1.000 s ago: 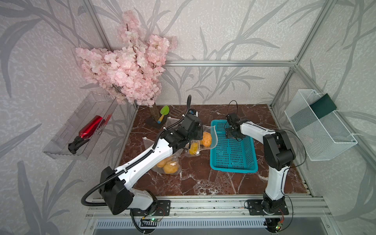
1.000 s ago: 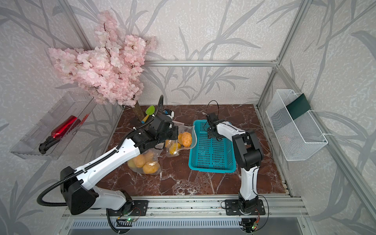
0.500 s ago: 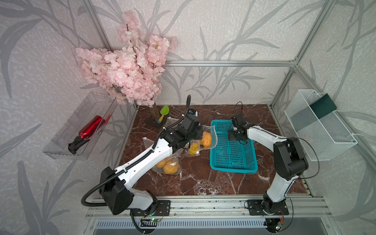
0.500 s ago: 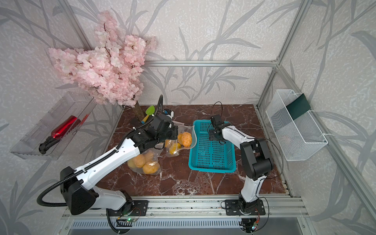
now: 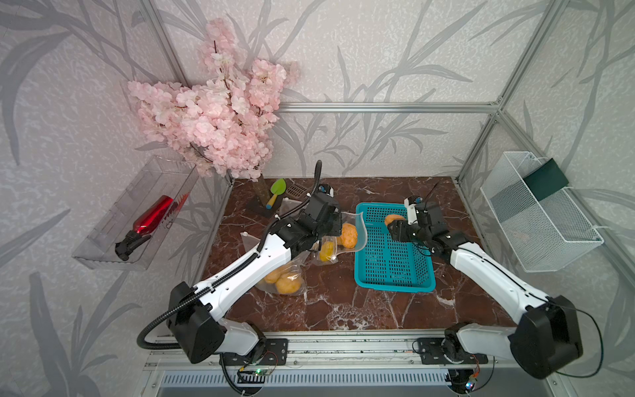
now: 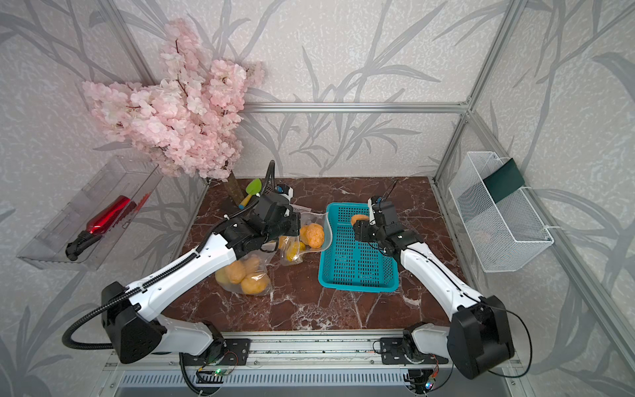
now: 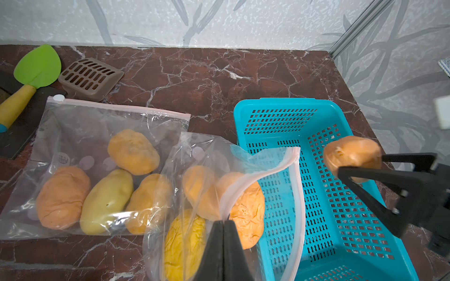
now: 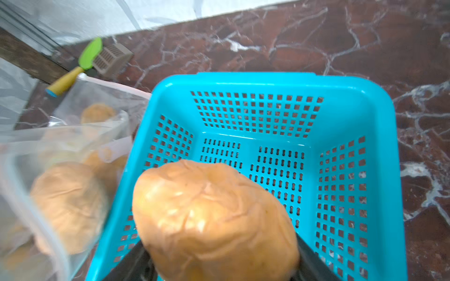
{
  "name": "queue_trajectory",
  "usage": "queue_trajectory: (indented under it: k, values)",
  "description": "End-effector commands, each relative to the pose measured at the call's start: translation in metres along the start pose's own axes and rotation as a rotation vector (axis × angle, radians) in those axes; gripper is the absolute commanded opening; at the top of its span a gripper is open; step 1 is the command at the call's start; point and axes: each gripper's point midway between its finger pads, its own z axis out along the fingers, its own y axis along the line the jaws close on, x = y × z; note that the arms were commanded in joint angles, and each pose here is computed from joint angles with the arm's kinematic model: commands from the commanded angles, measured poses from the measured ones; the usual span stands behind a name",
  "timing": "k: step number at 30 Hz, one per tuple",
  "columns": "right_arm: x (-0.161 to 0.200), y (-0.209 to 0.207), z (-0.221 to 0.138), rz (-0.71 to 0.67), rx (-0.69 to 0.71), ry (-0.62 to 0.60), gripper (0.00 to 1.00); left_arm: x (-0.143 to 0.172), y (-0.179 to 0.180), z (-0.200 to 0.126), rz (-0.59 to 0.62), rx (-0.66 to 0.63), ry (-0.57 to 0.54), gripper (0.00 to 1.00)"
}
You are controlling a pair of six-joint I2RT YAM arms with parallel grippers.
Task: Put the potatoes into a zipper bag and zip it
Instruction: Pick up the potato from the basket, then place the potato into the zipper food storage bag.
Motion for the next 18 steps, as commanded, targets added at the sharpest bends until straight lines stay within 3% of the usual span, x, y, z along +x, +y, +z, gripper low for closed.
queue_trajectory:
  k: [1, 9, 18]
  values:
    - [-0.013, 0.045, -0.032, -0.098, -0.158, -0.124, 0.43, -0.011, -0.001, -0.009, -0.008, 0.015, -0.034, 0.00]
    - [-0.004, 0.128, -0.090, -0.267, -0.408, -0.240, 0.43, -0.011, -0.003, -0.006, -0.011, 0.024, -0.030, 0.00]
    - [0.014, 0.170, -0.052, -0.330, -0.446, -0.115, 0.43, -0.011, -0.007, -0.010, -0.019, 0.047, -0.026, 0.00]
